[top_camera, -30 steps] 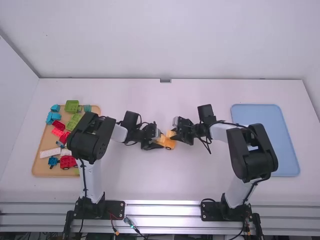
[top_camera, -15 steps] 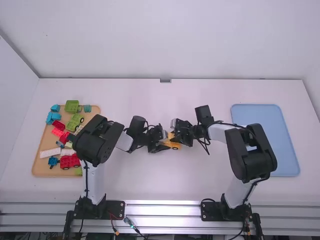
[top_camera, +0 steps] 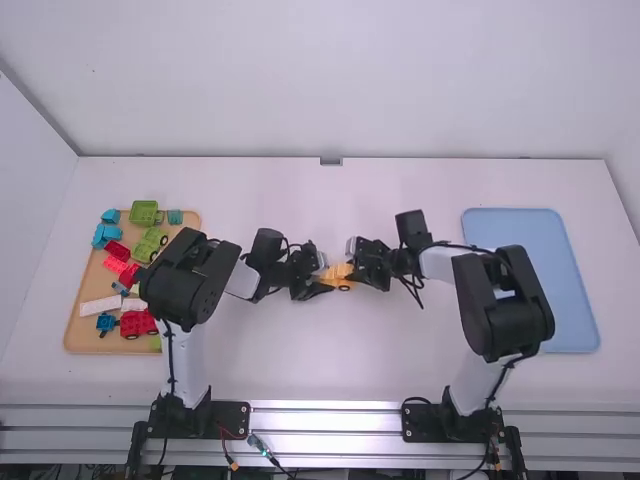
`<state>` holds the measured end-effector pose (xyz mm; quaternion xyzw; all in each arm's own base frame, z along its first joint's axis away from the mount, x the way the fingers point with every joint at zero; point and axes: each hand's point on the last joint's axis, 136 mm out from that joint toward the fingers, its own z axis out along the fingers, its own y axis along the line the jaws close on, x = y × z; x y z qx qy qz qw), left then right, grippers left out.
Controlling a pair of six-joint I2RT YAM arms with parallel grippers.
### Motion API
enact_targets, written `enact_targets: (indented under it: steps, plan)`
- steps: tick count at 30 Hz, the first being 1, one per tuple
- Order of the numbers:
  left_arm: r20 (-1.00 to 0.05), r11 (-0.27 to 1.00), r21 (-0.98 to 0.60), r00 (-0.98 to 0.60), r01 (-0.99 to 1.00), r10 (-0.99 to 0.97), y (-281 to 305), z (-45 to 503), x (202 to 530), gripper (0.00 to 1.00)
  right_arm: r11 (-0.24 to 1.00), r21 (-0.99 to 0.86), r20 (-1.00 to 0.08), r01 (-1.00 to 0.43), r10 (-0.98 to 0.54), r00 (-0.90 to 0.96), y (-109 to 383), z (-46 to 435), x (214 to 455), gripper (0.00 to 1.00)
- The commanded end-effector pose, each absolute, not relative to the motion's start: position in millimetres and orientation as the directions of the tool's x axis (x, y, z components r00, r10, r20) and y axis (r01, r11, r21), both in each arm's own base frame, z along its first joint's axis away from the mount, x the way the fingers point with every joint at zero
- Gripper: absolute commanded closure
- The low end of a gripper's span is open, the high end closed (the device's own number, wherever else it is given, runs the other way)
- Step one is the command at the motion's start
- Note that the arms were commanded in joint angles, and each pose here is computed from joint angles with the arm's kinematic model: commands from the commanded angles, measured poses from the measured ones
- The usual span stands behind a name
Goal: Assemble lego blocks to make yellow taxi
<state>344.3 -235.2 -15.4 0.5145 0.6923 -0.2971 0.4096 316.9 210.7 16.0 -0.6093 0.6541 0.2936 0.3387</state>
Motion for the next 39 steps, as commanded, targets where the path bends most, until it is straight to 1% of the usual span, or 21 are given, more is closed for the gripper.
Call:
enact_targets:
  steps: [1, 5, 8, 10, 16, 21, 26, 33, 39]
  plan:
    - [-0.829, 0.333, -0.044, -0.221, 0.942, 0.514, -223.4, -39.6, 331.6, 0.56, 0.074, -0.011, -0.799, -0.997, -0.600, -0.036, 211.5, 1.6, 315.4, 0.94]
    - [-0.830, 0.326, -0.052, -0.222, 0.944, 0.511, -224.8, -39.5, 329.2, 0.55, 0.056, -0.028, -0.804, -0.998, -0.594, -0.011, 212.5, -0.2, 315.2, 0.93]
    - [-0.839, 0.254, -0.048, -0.177, 0.966, 0.515, -229.9, -38.4, 318.7, 0.56, 0.027, -0.058, -0.807, -0.998, -0.589, 0.031, 215.2, 1.1, 314.0, 0.93]
    - [-0.835, 0.239, -0.053, -0.174, 0.970, 0.522, -230.3, -38.9, 317.3, 0.60, 0.014, -0.071, -0.802, -0.997, -0.595, 0.049, 216.1, 0.0, 312.9, 0.92]
    - [-0.824, 0.236, -0.080, -0.198, 0.968, 0.532, -232.7, -37.8, 321.4, 0.60, 0.014, -0.068, -0.802, -0.998, -0.596, 0.046, 215.8, -0.4, 312.3, 0.92]
    - [-0.821, 0.251, -0.085, -0.210, 0.964, 0.531, -234.0, -34.6, 329.4, 0.62, 0.019, -0.062, -0.802, -0.998, -0.596, 0.039, 215.0, -0.4, 312.4, 0.92]
    - [-0.806, 0.282, -0.064, -0.216, 0.957, 0.551, -228.6, -38.8, 334.6, 0.62, 0.019, -0.065, -0.803, -0.998, -0.595, 0.042, 215.2, -0.1, 313.0, 0.92]
    - [-0.817, 0.268, -0.039, -0.185, 0.963, 0.546, -234.4, -36.2, 334.1, 0.61, 0.016, -0.073, -0.810, -0.997, -0.585, 0.050, 216.5, 2.5, 314.5, 0.92]
    - [-0.799, 0.287, -0.008, -0.179, 0.958, 0.575, -239.7, -40.1, 336.4, 0.62, 0.052, -0.031, -0.812, -0.998, -0.583, -0.005, 214.7, 2.3, 315.7, 0.92]
